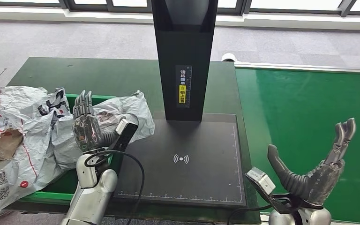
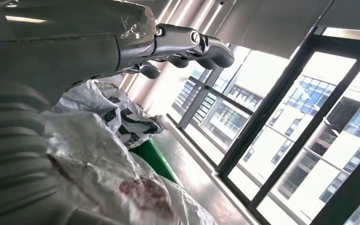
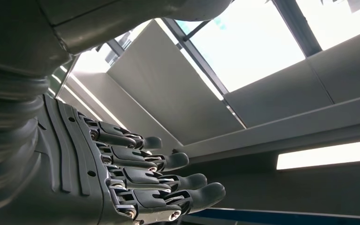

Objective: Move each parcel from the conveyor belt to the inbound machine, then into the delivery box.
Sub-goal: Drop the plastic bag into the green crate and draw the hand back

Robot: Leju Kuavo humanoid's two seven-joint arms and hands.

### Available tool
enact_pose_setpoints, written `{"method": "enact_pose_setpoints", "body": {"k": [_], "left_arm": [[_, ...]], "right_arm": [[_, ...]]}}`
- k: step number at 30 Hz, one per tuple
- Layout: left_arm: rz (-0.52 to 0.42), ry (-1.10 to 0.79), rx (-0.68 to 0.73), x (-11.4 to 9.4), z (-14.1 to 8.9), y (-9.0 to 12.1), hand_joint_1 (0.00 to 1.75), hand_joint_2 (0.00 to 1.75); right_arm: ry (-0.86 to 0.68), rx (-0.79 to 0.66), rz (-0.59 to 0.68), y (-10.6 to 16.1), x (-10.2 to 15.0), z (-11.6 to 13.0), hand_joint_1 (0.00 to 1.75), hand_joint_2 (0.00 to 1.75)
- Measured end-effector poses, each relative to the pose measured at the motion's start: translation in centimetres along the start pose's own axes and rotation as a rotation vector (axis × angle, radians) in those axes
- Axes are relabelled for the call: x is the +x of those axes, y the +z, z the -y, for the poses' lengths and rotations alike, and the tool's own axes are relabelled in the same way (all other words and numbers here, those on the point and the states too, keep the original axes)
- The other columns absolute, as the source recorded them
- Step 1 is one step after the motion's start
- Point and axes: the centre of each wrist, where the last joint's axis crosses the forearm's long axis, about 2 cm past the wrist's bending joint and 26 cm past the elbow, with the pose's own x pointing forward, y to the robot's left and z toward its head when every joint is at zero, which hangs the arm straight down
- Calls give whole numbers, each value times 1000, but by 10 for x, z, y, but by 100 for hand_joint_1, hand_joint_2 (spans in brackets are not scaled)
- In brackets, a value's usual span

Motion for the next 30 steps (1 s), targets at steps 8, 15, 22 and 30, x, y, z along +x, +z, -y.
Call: {"method": "enact_pose_setpoints", "body": {"k": [8, 15, 22, 30], "left_arm": [[21, 43, 22, -3, -6, 0, 0, 0], [81, 123, 74, -8, -16, 2, 0, 0], [95, 158, 90, -9, -17, 5, 0, 0], [87, 157, 90, -11, -17, 5, 0, 0]], "right_arm": [[-4, 6, 3, 1, 1, -2, 0, 175], [-15, 27, -1, 4, 1, -7, 0, 175], [-17, 34, -1, 6, 0, -9, 0, 175], [-18, 36, -2, 6, 0, -9, 0, 175]]}}
